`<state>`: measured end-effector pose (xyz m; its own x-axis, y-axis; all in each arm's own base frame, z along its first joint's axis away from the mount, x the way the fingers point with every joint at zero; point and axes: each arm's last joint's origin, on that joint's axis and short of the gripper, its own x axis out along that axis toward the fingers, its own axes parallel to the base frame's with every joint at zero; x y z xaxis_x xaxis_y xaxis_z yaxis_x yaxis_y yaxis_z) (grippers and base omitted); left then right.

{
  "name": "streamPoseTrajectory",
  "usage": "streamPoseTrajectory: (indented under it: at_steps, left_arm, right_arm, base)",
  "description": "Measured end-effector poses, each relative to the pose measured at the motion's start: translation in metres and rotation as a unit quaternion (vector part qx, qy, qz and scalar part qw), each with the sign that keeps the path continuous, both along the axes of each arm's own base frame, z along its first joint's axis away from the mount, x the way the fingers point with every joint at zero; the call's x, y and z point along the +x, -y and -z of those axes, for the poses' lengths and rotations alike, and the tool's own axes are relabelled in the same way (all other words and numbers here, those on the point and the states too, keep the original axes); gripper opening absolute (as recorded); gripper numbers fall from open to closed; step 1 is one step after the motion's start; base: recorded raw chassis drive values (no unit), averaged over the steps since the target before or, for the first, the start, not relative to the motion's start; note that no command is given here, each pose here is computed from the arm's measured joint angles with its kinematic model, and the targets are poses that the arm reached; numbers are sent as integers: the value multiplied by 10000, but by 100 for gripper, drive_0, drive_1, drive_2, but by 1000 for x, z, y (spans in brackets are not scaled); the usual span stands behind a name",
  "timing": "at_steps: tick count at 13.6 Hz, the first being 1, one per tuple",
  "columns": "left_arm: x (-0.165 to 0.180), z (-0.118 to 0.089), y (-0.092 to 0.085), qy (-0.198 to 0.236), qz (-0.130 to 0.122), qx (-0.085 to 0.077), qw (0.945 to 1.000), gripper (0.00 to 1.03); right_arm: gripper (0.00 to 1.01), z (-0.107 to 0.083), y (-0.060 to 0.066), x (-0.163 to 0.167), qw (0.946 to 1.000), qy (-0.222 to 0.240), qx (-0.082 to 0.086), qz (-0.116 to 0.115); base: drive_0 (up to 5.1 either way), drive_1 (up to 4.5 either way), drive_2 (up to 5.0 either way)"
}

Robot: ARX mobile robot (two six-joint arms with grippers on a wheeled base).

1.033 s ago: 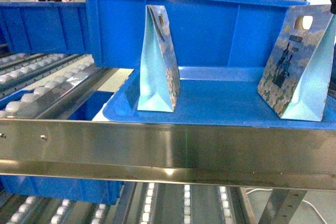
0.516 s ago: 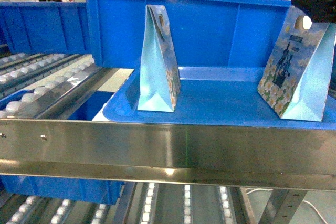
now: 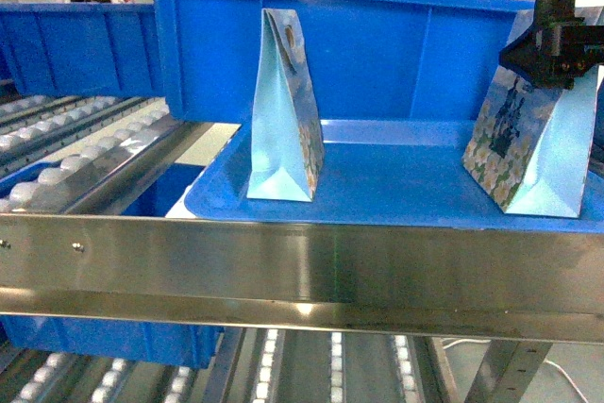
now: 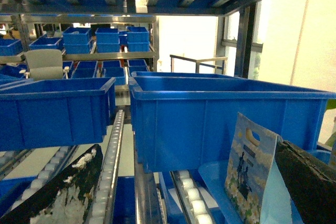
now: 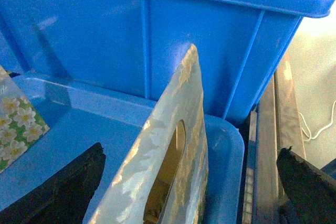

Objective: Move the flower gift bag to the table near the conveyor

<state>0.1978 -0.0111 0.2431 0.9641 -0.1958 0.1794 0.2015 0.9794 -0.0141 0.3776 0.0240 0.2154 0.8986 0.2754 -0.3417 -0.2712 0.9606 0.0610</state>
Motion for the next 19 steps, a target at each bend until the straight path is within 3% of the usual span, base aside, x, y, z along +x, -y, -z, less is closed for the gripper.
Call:
streamPoseTrajectory:
  at_steps: [1, 2, 7, 9, 12, 16, 19]
  left_arm:
    - [0, 0, 0, 0, 0, 0, 10000, 98]
    - [0, 0, 0, -2, 0, 0, 10000, 98]
    - [0, 0, 0, 0, 0, 0, 10000, 98]
    - [0, 0, 0, -2, 0, 0, 10000, 98]
    - [0, 0, 0, -2, 0, 0, 10000, 98]
    - [0, 0, 0, 0, 0, 0, 10000, 98]
    - [0, 0, 0, 0, 0, 0, 10000, 98]
  right_arm:
    - [98, 0, 0, 1, 10000, -8, 34, 10]
    - [91, -1, 0, 1, 10000, 29, 40, 14]
    - [29, -5, -1, -2, 9998, 123, 149, -21]
    - [6, -9, -2, -6, 9996, 175, 181, -133]
    - [3, -20, -3, -25, 9986, 381, 218, -288]
    - [3, -38, -1, -64, 9963, 772, 228, -290]
    - [3, -58, 2, -100, 9916, 1236, 260, -289]
  base:
    - [0, 0, 0]
    - [0, 0, 0]
    - [0, 0, 0]
    - [0, 0, 0]
    - [0, 0, 0]
    - [0, 0, 0]
    - [0, 0, 0]
